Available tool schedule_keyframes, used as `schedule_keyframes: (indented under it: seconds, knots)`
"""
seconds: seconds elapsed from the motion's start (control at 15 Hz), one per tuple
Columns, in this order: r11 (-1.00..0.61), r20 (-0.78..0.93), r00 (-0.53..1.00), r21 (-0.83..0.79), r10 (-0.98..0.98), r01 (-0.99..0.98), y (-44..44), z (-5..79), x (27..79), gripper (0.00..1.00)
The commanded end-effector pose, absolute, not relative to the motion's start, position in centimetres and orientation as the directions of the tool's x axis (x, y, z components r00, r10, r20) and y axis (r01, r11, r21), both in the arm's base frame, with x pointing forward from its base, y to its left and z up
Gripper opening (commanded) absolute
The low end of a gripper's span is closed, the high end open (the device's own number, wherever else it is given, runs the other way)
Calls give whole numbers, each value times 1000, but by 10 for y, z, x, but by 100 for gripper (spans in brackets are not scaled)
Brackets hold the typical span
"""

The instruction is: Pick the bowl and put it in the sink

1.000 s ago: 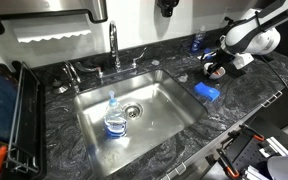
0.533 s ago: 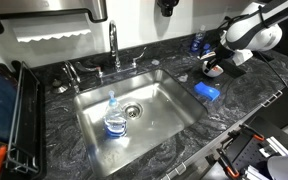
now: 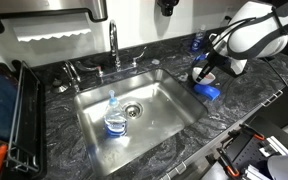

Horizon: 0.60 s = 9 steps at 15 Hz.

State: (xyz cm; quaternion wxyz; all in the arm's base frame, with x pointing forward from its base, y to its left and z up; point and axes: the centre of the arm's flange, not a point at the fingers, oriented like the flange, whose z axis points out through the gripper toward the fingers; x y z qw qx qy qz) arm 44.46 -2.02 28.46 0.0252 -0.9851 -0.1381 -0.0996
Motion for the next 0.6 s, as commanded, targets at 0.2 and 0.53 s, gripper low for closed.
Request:
schedule_keyframes:
  seconds: [0.2,0.53]
  knots:
    - [-930,307,901,-105,307,353,93,316,414,2]
    - [-902,380,843,-49,380,428,152,322,404,2]
